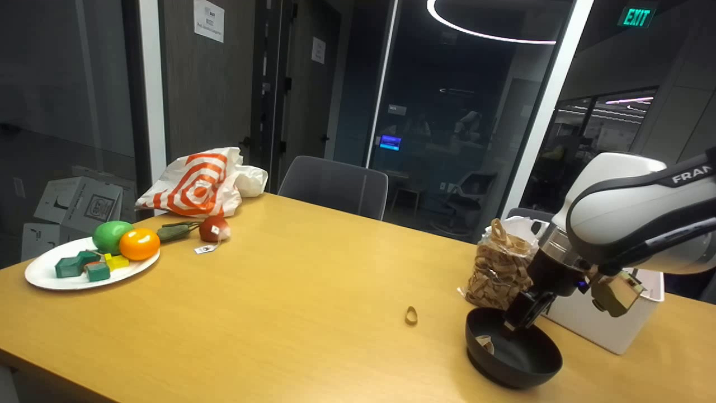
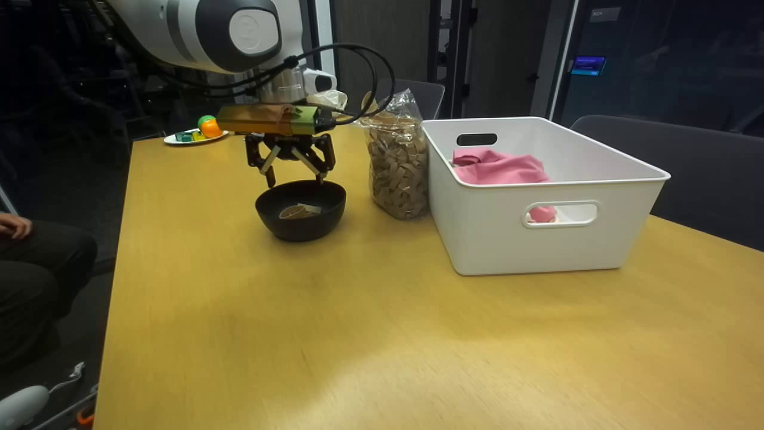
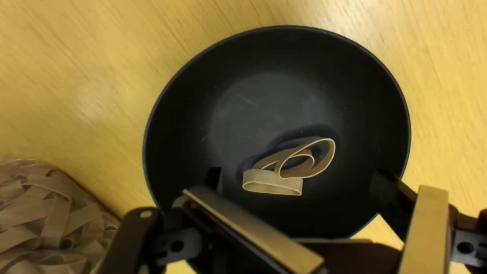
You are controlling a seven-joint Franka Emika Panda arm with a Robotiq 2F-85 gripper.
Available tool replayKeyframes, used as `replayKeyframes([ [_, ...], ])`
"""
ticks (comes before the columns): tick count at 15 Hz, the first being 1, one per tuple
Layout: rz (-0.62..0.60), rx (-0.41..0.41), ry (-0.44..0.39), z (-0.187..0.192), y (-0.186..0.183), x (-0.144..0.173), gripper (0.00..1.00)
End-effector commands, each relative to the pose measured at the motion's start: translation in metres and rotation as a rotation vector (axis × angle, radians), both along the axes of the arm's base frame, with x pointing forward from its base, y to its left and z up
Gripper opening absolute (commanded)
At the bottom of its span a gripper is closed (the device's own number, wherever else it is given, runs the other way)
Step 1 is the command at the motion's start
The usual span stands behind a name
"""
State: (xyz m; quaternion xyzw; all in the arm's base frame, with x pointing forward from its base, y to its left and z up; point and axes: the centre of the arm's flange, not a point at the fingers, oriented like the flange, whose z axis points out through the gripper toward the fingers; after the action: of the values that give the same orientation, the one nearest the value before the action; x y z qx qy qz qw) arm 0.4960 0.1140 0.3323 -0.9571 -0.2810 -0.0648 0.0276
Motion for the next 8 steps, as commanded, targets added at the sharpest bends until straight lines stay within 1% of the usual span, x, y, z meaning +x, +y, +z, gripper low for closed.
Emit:
replayKeyframes([
  [1, 0.018, 0.029, -0.014, -0.014, 0.003, 0.002, 1.0],
  [8, 0.025, 0.039, 0.028, -0.04, 0.01, -0.001, 1.0],
])
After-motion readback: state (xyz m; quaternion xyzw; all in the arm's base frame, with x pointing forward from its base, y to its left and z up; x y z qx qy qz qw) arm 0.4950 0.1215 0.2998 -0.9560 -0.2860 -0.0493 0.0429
